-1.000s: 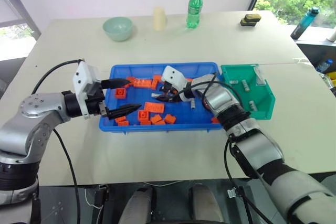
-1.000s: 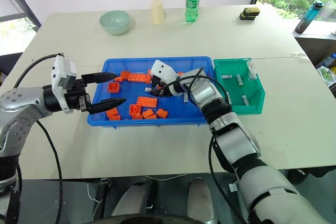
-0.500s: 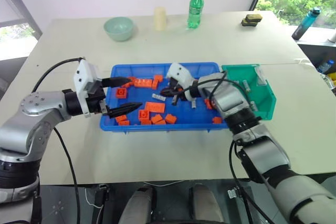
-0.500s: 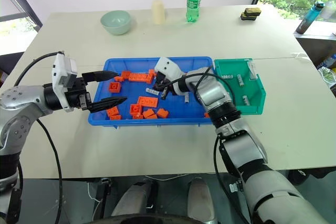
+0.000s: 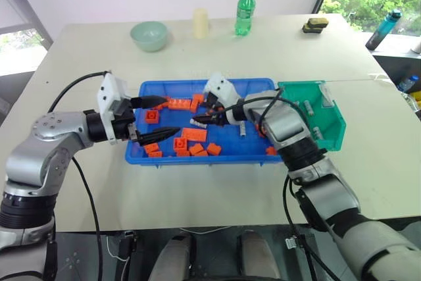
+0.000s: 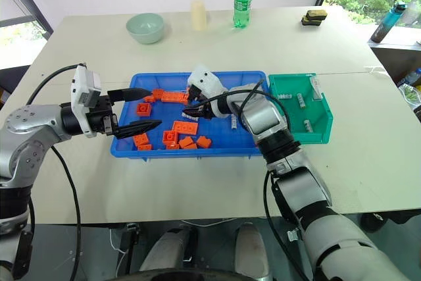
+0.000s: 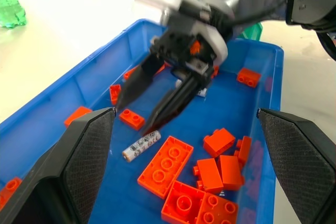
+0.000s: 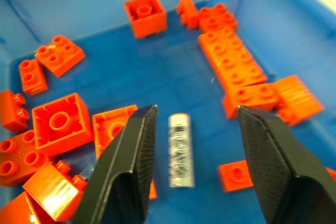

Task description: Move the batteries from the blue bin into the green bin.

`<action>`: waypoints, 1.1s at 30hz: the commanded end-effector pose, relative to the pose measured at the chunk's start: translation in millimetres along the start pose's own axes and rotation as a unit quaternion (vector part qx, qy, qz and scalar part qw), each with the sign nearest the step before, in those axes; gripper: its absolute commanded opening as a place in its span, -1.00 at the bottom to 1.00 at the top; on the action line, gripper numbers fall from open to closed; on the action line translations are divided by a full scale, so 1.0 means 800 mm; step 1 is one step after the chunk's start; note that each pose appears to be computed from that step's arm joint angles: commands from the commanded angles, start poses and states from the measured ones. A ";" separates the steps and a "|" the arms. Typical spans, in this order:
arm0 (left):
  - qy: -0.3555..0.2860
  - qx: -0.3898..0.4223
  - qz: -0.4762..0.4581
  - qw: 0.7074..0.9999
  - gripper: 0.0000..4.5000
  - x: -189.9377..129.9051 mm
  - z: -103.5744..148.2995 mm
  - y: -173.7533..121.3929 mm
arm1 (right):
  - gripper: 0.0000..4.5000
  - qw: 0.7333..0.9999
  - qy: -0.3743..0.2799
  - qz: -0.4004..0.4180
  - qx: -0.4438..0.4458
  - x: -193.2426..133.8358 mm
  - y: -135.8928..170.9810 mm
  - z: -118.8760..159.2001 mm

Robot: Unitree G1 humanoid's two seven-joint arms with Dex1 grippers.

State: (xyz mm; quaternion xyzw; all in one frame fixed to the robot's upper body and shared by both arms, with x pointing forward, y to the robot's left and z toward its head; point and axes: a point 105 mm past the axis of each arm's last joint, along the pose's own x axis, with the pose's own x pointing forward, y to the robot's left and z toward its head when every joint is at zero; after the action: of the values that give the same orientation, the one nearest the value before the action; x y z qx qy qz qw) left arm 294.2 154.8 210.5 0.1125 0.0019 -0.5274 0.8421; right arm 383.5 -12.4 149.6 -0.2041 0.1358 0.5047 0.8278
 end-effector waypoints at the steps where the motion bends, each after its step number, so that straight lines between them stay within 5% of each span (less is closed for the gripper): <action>1: -0.007 0.020 0.000 1.000 1.00 -0.003 0.010 -0.002 | 0.08 1.000 -0.001 0.003 -0.017 0.009 0.005 0.000; 15: -0.005 0.020 0.014 1.000 1.00 -0.011 0.009 -0.005 | 0.08 0.999 0.039 0.001 -0.010 0.033 0.001 -0.036; 18: -0.006 0.021 0.016 1.000 1.00 -0.011 0.010 -0.002 | -0.30 0.999 0.035 0.010 -0.007 0.032 0.006 -0.036; 21: -0.006 0.021 0.016 1.000 1.00 -0.010 0.010 -0.002 | -0.95 0.999 0.032 0.015 -0.008 0.028 0.010 -0.034; 24: -0.007 0.020 0.012 1.000 1.00 -0.008 0.009 -0.003 | -0.95 1.000 0.019 0.012 -0.006 0.020 0.011 -0.025; 29: -0.012 0.010 0.005 1.000 1.00 -0.004 0.005 -0.007 | -0.95 0.994 -0.078 0.018 0.078 -0.042 0.015 0.039; 33: -0.021 -0.002 -0.001 1.000 1.00 -0.001 0.003 -0.012 | -0.95 0.978 -0.136 -0.060 0.144 -0.139 -0.023 0.067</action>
State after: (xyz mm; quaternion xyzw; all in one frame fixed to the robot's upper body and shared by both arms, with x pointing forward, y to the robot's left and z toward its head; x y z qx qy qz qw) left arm 289.6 152.9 202.3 0.0982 0.0043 -0.5261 0.8447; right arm 355.9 -55.7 217.1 -0.0384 0.1151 0.4788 0.8695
